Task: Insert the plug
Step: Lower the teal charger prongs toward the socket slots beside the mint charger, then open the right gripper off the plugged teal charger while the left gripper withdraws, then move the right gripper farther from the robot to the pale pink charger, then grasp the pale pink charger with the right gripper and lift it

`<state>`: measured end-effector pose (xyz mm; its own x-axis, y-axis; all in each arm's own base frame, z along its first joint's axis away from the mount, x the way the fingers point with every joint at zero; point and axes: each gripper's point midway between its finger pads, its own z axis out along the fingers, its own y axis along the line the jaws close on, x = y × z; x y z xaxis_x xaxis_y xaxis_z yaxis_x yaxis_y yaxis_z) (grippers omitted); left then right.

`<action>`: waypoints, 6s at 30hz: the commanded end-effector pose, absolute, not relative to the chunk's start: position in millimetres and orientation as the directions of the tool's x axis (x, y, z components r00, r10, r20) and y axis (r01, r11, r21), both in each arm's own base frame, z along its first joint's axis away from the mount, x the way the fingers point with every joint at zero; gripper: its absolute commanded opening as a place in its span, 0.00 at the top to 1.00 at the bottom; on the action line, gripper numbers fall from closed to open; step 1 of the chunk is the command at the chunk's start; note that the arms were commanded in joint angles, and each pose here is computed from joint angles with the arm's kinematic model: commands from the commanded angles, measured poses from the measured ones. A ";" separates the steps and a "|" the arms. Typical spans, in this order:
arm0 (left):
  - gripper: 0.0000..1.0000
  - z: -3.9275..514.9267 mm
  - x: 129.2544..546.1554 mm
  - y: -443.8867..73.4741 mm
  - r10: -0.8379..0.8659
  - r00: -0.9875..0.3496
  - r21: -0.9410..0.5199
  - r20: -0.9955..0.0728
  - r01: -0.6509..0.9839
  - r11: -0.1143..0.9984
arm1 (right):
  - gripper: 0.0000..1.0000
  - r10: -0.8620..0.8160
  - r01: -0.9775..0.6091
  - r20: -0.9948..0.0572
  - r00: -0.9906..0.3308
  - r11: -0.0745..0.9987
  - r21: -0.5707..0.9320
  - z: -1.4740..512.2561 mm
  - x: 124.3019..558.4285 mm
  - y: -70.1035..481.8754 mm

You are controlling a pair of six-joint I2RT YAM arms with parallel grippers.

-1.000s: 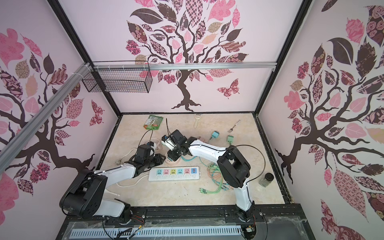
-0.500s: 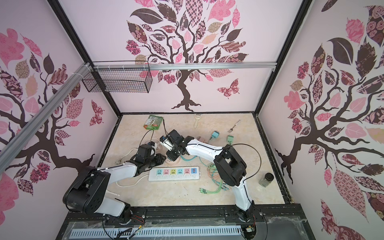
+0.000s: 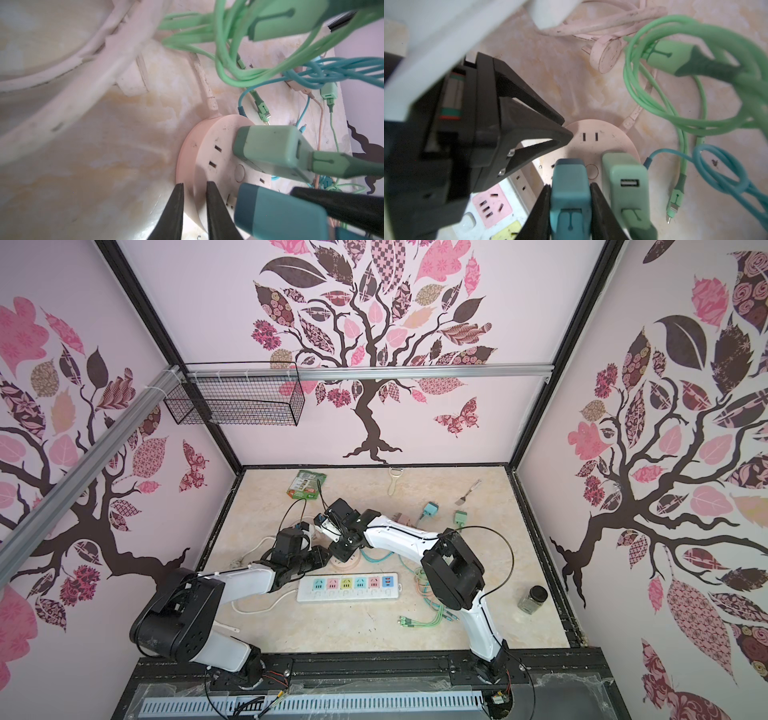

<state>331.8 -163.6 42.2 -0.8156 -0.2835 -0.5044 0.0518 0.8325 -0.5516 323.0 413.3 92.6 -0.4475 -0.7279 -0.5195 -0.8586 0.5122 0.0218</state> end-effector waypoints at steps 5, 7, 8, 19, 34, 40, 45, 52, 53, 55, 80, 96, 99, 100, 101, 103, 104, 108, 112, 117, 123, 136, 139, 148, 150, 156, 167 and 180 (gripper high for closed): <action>0.79 29.1 327.6 -159.9 -0.308 -0.821 -0.569 -0.482 0.026 0.822 | 0.77 -0.782 -0.865 -0.440 -0.440 0.501 -0.026 65.8 322.5 412.1; 0.79 27.0 326.4 -159.0 -0.310 -0.822 -0.570 -0.478 0.022 0.822 | 0.76 -0.789 -0.866 -0.430 -0.439 0.499 -0.033 62.4 322.1 412.7; 0.79 26.3 326.4 -158.3 -0.311 -0.822 -0.570 -0.477 0.019 0.822 | 0.76 -0.793 -0.865 -0.422 -0.440 0.500 -0.038 60.1 322.3 411.9; 0.81 20.6 323.7 -149.3 -0.333 -0.820 -0.573 -0.464 -0.009 0.819 | 0.77 -0.814 -0.863 -0.363 -0.453 0.503 -0.050 37.7 318.4 406.2; 0.81 24.5 323.0 -148.6 -0.338 -0.817 -0.585 -0.468 -0.001 0.811 | 0.79 -0.825 -0.854 -0.283 -0.490 0.520 -0.037 -1.8 301.4 383.5; 0.81 27.3 324.1 -148.7 -0.340 -0.814 -0.588 -0.472 0.004 0.809 | 0.81 -0.811 -0.840 -0.274 -0.517 0.542 -0.019 -13.8 290.5 372.2; 0.81 29.2 324.8 -148.3 -0.341 -0.812 -0.589 -0.474 0.004 0.808 | 0.82 -0.800 -0.834 -0.273 -0.534 0.552 0.014 -22.4 278.5 364.7; 0.81 44.6 324.6 -149.5 -0.343 -0.804 -0.599 -0.487 0.021 0.800 | 0.82 -0.799 -0.830 -0.259 -0.544 0.558 0.021 -31.6 272.9 358.4; 0.80 49.0 323.9 -148.4 -0.345 -0.800 -0.599 -0.491 0.023 0.800 | 0.82 -0.798 -0.830 -0.262 -0.543 0.558 0.020 -30.5 273.1 358.3; 0.79 59.2 323.2 -145.9 -0.348 -0.789 -0.596 -0.507 0.030 0.802 | 0.82 -0.796 -0.829 -0.267 -0.544 0.559 0.020 -29.7 273.7 358.7; 0.62 118.2 291.4 -111.3 -0.402 -0.728 -0.553 -0.556 -0.038 0.833 | 0.51 -0.666 -0.841 -0.548 -0.507 0.523 0.142 91.1 282.1 408.3; 0.55 133.8 285.3 -110.1 -0.417 -0.708 -0.570 -0.569 -0.026 0.821 | 0.26 -0.605 -0.822 -0.600 -0.523 0.544 0.168 146.2 249.7 367.7; 0.52 139.6 283.2 -109.5 -0.417 -0.701 -0.572 -0.578 -0.017 0.820 | 0.24 -0.557 -0.806 -0.636 -0.534 0.563 0.184 161.2 247.6 351.4; 0.51 141.5 282.7 -109.4 -0.415 -0.700 -0.571 -0.581 -0.013 0.821 | 0.24 -0.534 -0.797 -0.650 -0.541 0.572 0.193 167.2 249.1 344.6; 0.50 142.6 281.9 -109.3 -0.414 -0.699 -0.569 -0.583 -0.012 0.822 | 0.24 -0.509 -0.784 -0.662 -0.550 0.587 0.201 171.6 252.9 336.6; 0.48 146.1 280.9 -108.1 -0.413 -0.696 -0.567 -0.588 -0.010 0.824 | 0.24 -0.445 -0.747 -0.688 -0.573 0.628 0.216 180.9 264.7 316.1; 0.47 147.5 280.4 -109.0 -0.408 -0.697 -0.566 -0.590 -0.004 0.824 | 0.24 -0.413 -0.724 -0.698 -0.585 0.654 0.220 183.7 271.9 305.4; 0.46 153.6 277.6 -109.3 -0.402 -0.695 -0.567 -0.595 0.009 0.824 | 0.23 -0.297 -0.598 -0.738 -0.606 0.782 0.177 187.9 304.1 256.3; 0.43 162.4 274.0 -110.4 -0.402 -0.689 -0.576 -0.604 0.029 0.817 | 0.22 -0.257 -0.504 -0.749 -0.611 0.856 0.118 183.2 324.3 221.0; 0.40 174.3 268.5 -114.4 -0.392 -0.690 -0.590 -0.608 0.063 0.805 | 0.21 -0.197 -0.430 -0.740 -0.643 0.893 0.135 171.5 342.0 197.9; 0.36 182.9 259.6 -115.8 -0.379 -0.689 -0.594 -0.618 0.093 0.799 | 0.21 -0.160 -0.384 -0.735 -0.659 0.912 0.145 158.1 362.4 186.8; 0.30 204.6 242.6 -112.0 -0.361 -0.667 -0.580 -0.652 0.133 0.803 | 0.22 -0.137 -0.327 -0.678 -0.722 0.931 0.160 125.3 395.6 167.7; 0.29 207.6 240.7 -111.8 -0.357 -0.664 -0.578 -0.656 0.139 0.804 | 0.22 -0.158 -0.344 -0.672 -0.723 0.926 0.152 118.9 399.7 168.0; 0.28 213.4 233.0 -112.4 -0.348 -0.657 -0.579 -0.669 0.167 0.798 | 0.24 -0.368 -0.506 -0.633 -0.681 0.862 0.043 98.3 421.3 180.1; 0.28 213.5 230.3 -111.8 -0.344 -0.657 -0.575 -0.671 0.169 0.800 | 0.24 -0.399 -0.523 -0.619 -0.677 0.852 0.022 92.5 428.6 180.3; 0.28 217.0 224.8 -110.2 -0.336 -0.646 -0.567 -0.686 0.184 0.803 | 0.25 -0.476 -0.579 -0.568 -0.671 0.816 0.000 68.3 445.8 182.3; 0.28 215.2 222.4 -109.5 -0.336 -0.644 -0.566 -0.687 0.185 0.803 | 0.27 -0.502 -0.598 -0.519 -0.692 0.802 0.021 38.3 463.1 179.4; 0.28 216.2 221.6 -107.8 -0.343 -0.632 -0.566 -0.694 0.185 0.803 | 0.33 -0.504 -0.608 -0.502 -0.703 0.792 0.055 23.7 475.2 186.8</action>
